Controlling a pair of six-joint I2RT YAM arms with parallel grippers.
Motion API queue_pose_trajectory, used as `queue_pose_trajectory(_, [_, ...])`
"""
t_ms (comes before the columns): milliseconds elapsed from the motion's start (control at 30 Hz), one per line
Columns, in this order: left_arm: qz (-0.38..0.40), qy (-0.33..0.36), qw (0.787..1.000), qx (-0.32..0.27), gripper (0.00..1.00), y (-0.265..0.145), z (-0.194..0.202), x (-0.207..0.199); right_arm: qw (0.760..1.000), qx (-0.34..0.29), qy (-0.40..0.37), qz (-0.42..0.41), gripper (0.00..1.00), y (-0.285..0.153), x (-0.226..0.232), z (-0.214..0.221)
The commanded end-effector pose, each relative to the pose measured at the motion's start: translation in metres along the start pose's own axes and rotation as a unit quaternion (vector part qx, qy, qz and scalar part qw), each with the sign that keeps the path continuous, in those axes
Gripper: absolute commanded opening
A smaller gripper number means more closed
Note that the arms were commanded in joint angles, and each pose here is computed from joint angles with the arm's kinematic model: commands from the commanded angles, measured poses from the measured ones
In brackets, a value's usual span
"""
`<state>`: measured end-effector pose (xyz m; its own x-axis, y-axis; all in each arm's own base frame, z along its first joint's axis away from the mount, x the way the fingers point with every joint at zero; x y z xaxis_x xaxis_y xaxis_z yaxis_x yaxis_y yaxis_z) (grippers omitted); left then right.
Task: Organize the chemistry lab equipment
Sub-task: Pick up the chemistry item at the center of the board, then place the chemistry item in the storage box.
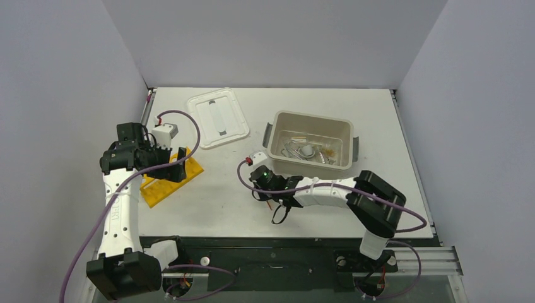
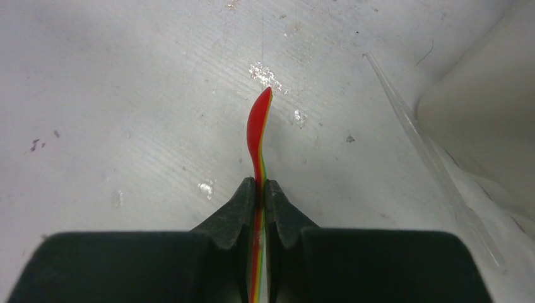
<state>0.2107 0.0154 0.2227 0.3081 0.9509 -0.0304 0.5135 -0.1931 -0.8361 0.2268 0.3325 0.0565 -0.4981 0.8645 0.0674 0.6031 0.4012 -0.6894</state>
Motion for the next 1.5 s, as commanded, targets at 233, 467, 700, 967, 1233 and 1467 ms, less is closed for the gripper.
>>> queue_pose_trajectory(233, [0.016,0.003,1.000,-0.017,0.96,0.005,-0.012,-0.004,0.985,-0.156,0.062,-0.044,0.00,-0.150,-0.057,-0.150])
queue_pose_trajectory(467, [0.030,0.018,0.999,-0.018,0.97,0.018,-0.024,-0.020,0.989,-0.136,0.043,0.042,0.00,-0.153,-0.140,-0.157])
queue_pose_trajectory(700, [0.021,0.027,0.999,-0.013,0.96,0.024,-0.034,-0.025,0.997,-0.017,-0.075,0.018,0.06,-0.121,-0.169,-0.149])
queue_pose_trajectory(967, [0.026,0.041,0.999,-0.011,0.97,0.028,-0.040,-0.032,0.980,0.037,-0.153,0.121,0.19,-0.102,-0.191,-0.158])
queue_pose_trajectory(1233, [0.045,0.064,0.997,-0.019,0.96,0.036,-0.060,-0.047,0.982,-0.079,-0.015,0.170,0.72,-0.134,-0.185,-0.194])
queue_pose_trajectory(1467, [0.035,0.118,0.992,-0.021,0.97,0.077,-0.097,-0.061,0.972,-0.158,0.124,0.123,0.73,-0.141,-0.159,-0.142])
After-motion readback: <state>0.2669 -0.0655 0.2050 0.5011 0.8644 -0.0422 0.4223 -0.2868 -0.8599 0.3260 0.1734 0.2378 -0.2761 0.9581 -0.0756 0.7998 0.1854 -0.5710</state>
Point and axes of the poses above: each gripper's point midway between its finger pads, its own y axis out along the fingers, its own x axis along the line the jaws close on, z = x × y, the point moved 4 cm from there along -y, back along the fingers, and after that the axes turned 4 degrees about y, right-handed, at the moved point
